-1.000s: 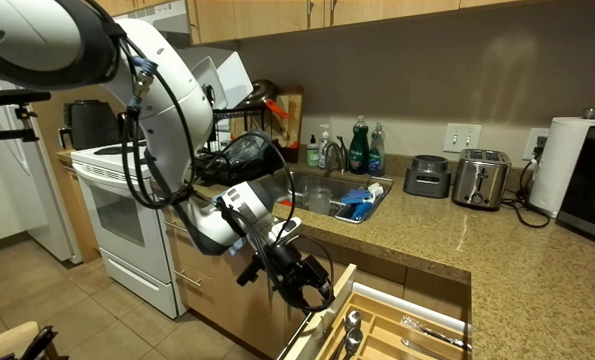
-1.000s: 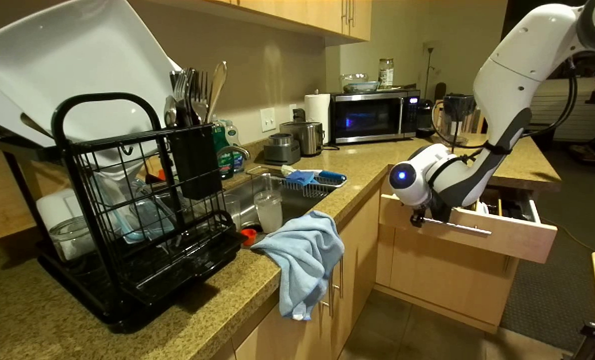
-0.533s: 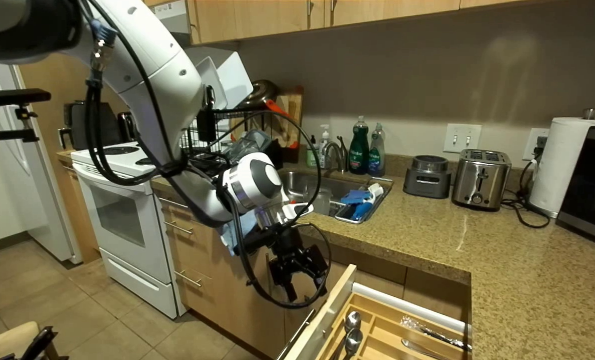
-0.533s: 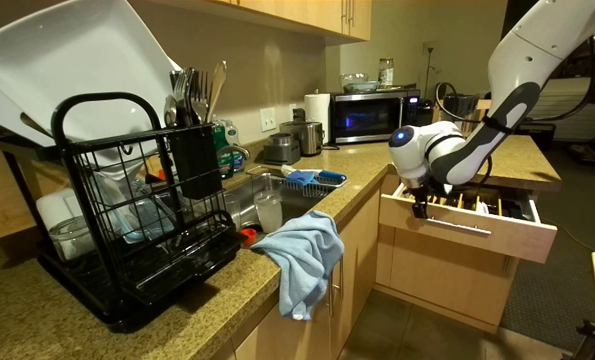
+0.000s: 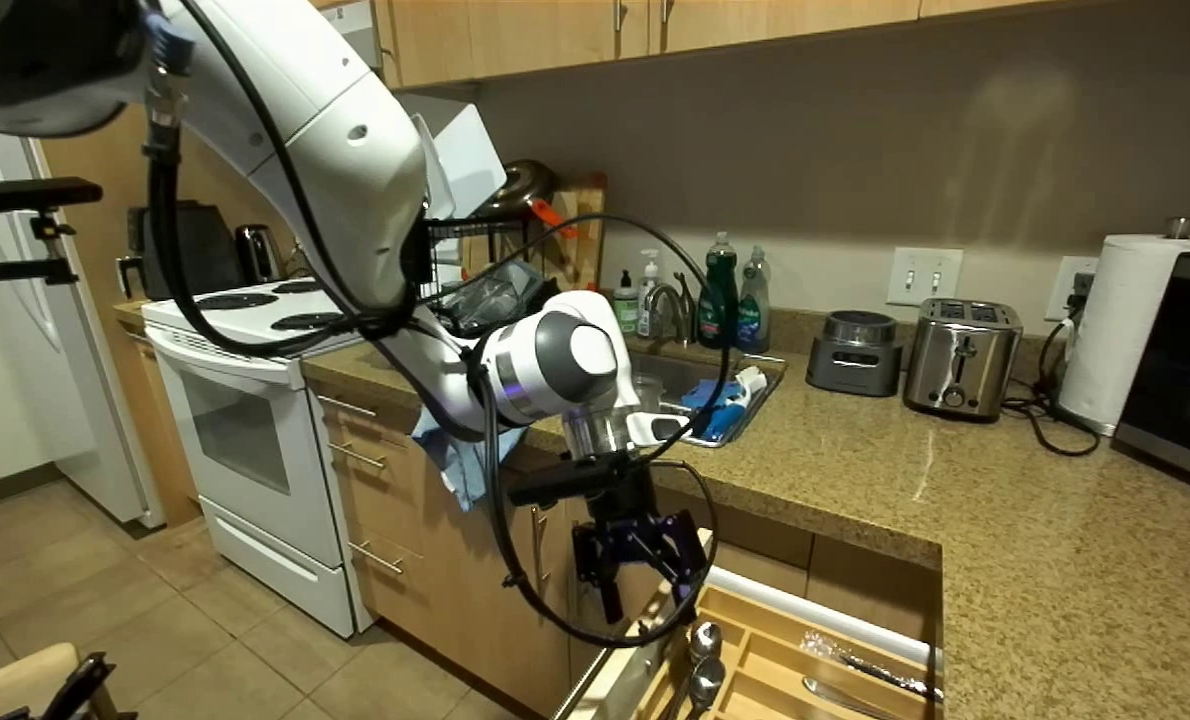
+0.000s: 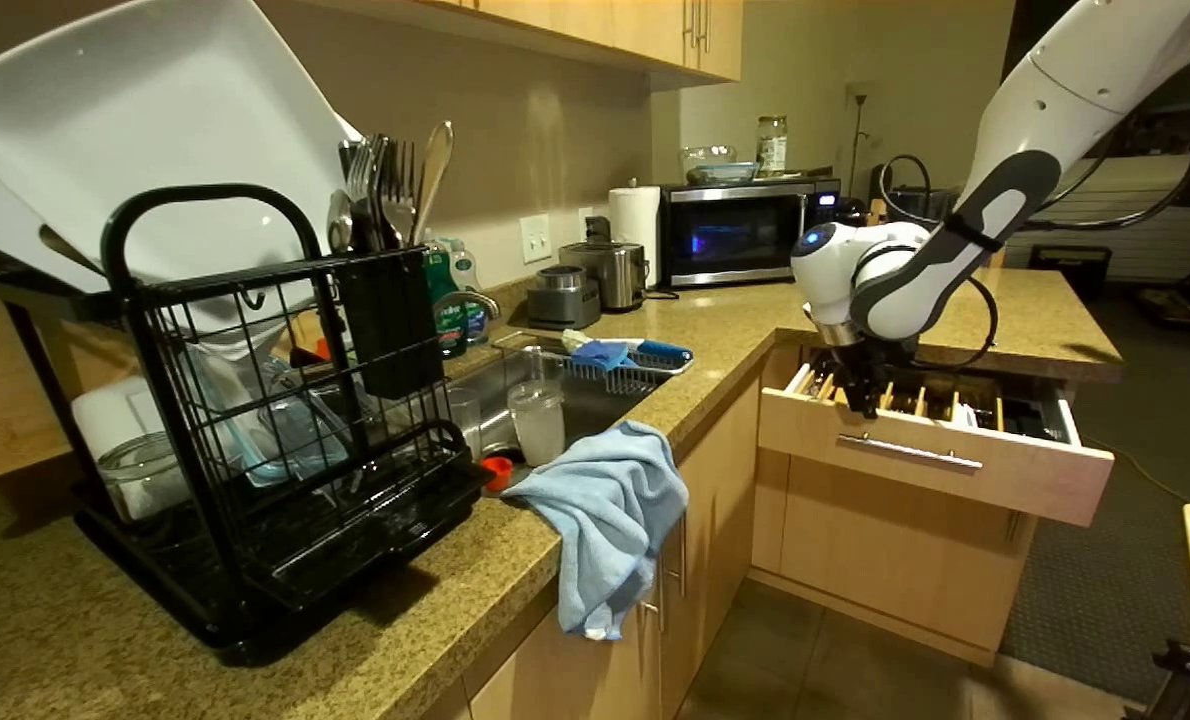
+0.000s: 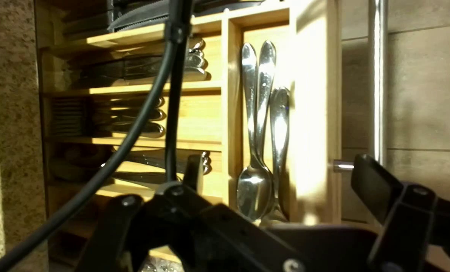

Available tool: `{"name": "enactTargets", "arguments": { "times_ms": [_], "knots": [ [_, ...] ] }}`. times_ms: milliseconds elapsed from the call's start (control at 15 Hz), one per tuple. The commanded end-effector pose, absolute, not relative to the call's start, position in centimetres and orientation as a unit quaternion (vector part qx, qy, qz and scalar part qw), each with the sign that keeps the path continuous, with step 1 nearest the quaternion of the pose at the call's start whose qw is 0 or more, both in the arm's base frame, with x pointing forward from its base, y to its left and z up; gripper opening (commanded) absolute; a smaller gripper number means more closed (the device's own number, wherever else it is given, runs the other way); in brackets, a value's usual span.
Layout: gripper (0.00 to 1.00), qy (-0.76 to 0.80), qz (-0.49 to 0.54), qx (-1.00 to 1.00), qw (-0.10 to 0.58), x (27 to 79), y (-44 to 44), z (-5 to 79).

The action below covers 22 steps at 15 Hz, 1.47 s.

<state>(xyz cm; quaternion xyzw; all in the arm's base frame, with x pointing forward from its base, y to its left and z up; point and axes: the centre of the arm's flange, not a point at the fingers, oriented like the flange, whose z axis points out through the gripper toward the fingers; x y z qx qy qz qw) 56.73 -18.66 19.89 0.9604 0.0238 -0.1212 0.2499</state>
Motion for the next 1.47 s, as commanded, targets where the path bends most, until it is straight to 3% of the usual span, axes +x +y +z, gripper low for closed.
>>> {"name": "enactTargets", "arguments": {
  "times_ms": [0,667,1400],
  "knots": [
    [1.0,0.023,-0.15,0.964,0.217,57.9,-21.3,19.5],
    [1.0,0.024,-0.19,0.978,0.08,59.1,-21.2,19.1],
    [1.0,0.018,-0.209,0.977,0.042,59.2,-20.9,18.2]
  ]
}}
